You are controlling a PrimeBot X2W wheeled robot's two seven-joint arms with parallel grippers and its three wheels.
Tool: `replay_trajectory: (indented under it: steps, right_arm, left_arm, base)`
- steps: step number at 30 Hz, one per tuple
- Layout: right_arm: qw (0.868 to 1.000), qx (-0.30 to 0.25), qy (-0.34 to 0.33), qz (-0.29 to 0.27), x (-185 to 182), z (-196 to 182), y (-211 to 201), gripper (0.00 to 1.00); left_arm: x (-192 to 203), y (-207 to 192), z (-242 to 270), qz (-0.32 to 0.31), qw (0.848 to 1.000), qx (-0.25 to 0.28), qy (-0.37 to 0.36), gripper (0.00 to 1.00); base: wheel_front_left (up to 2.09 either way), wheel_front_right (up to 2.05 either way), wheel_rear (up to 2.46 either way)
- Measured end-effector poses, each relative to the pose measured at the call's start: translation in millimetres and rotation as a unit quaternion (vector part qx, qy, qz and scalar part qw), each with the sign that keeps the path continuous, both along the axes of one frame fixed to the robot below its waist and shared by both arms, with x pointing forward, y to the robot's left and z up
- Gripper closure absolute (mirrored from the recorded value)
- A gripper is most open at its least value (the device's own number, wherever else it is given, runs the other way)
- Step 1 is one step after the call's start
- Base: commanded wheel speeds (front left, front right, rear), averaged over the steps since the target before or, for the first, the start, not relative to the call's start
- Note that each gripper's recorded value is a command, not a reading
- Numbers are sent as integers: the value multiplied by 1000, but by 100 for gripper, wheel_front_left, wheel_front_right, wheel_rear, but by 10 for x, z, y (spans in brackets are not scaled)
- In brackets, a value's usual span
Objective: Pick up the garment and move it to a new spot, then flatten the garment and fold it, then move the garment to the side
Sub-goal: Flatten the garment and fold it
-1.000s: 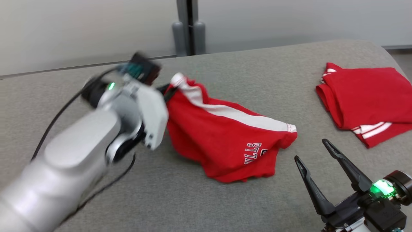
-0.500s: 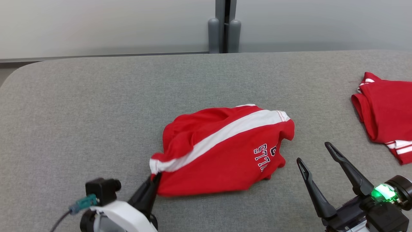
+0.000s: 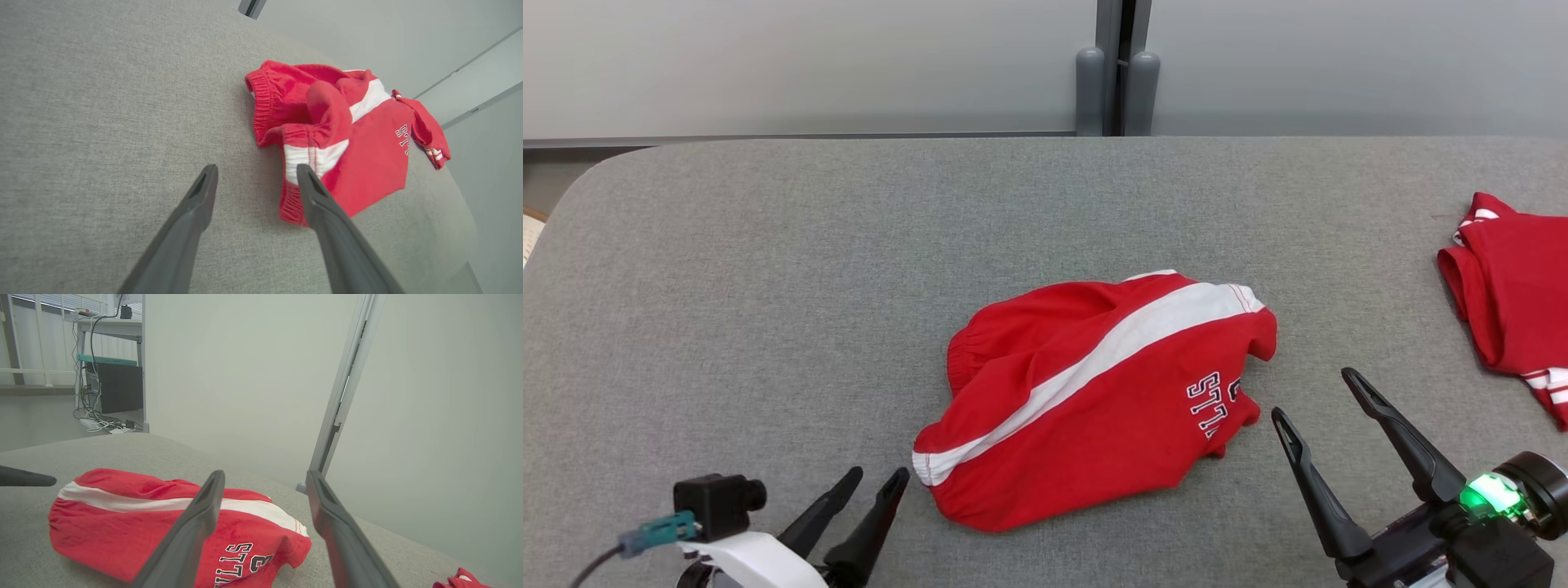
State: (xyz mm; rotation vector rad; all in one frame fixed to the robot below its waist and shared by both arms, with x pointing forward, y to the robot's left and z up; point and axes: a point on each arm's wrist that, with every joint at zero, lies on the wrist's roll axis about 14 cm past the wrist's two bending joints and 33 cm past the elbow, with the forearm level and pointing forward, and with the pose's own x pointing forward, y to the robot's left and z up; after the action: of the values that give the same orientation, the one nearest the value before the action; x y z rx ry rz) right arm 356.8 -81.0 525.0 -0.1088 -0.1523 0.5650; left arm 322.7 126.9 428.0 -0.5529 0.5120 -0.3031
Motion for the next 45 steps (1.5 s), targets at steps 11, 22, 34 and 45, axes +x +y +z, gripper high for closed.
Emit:
replay_trajectory:
  steps: [11, 22, 34, 45]
  right_arm:
    - [1000, -11, 2, -7, 14, -28, -96, 0]
    - [1000, -15, 8, -20, 41, -73, -185, 0]
    - [999, -26, 3, -28, 43, -48, -285, 0]
    - [999, -33, 0, -8, 49, -47, -216, 0]
  left_arm:
    - [20, -3, 16, -51, 992, -92, 64, 0]
    - [70, -194, 105, -88, 982, -140, 87, 0]
    - [91, -337, 86, -101, 979, -149, 92, 52]
    - [59, -215, 38, -87, 985, -124, 79, 100]
  base:
    - [0, 0, 0]
    - [0, 0, 0]
    - [0, 0, 0]
    - [0, 0, 0]
